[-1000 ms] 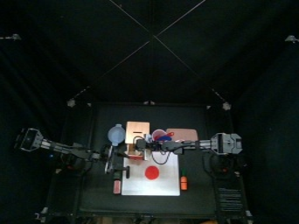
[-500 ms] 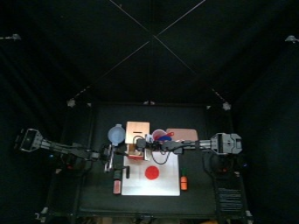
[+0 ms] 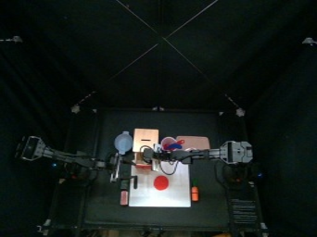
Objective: Get the cutter from the drawer then cut the dough then place the extra dough in the bowl
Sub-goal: Place the cutter on the board
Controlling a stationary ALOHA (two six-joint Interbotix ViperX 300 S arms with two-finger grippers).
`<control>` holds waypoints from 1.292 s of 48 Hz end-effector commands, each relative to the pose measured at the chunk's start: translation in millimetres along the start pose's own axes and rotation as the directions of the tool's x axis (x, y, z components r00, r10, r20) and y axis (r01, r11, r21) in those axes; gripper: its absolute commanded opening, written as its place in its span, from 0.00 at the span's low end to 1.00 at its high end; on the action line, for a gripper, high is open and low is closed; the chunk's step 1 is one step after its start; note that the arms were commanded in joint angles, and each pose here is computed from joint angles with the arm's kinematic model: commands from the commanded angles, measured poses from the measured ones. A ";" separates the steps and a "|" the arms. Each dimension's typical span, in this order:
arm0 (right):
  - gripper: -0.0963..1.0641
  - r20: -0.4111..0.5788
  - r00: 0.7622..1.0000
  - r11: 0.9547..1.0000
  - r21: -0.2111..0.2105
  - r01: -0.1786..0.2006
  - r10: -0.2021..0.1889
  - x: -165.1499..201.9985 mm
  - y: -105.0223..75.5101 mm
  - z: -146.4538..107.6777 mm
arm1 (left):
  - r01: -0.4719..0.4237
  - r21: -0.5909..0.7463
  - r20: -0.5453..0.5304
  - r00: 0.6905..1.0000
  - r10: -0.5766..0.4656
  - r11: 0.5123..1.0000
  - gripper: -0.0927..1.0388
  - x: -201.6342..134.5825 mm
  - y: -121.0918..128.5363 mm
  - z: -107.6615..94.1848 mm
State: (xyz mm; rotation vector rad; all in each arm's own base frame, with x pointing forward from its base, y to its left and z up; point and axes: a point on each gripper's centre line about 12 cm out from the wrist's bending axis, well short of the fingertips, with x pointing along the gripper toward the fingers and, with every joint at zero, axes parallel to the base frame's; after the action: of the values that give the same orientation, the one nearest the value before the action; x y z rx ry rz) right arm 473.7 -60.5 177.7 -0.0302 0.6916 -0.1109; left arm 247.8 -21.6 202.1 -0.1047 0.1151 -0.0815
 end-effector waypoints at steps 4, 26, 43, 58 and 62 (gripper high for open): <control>0.68 0.027 1.000 1.000 0.011 0.007 -0.008 -5.4 -4.2 14.8 | 0.000 0.000 0.026 1.000 0.000 1.000 0.96 2.3 0.0 6.7; 0.68 -0.030 0.999 1.000 -0.003 0.013 -0.013 5.4 -5.1 13.3 | 0.006 -0.007 0.022 1.000 -0.006 1.000 0.96 1.7 -1.6 5.4; 0.66 -0.075 0.997 1.000 -0.015 0.018 -0.019 7.8 -6.2 6.5 | 0.002 -0.013 0.018 1.000 -0.002 1.000 0.96 0.9 -1.0 3.8; 0.50 -0.065 0.998 0.998 -0.059 0.017 -0.021 4.5 -3.7 10.0 | -0.028 -0.044 0.004 1.000 0.028 0.999 0.96 -2.1 3.2 -1.9; 0.45 -0.051 0.998 0.996 -0.085 0.017 -0.021 1.0 0.4 14.9 | -0.033 -0.045 0.003 0.999 0.033 0.998 0.96 -2.4 4.2 -2.4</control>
State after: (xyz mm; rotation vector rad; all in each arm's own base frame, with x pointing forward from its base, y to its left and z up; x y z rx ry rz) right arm 479.9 -63.2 158.8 -0.0973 0.8171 -0.1019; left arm 243.0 -18.3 194.0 -0.1449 0.1397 -0.0500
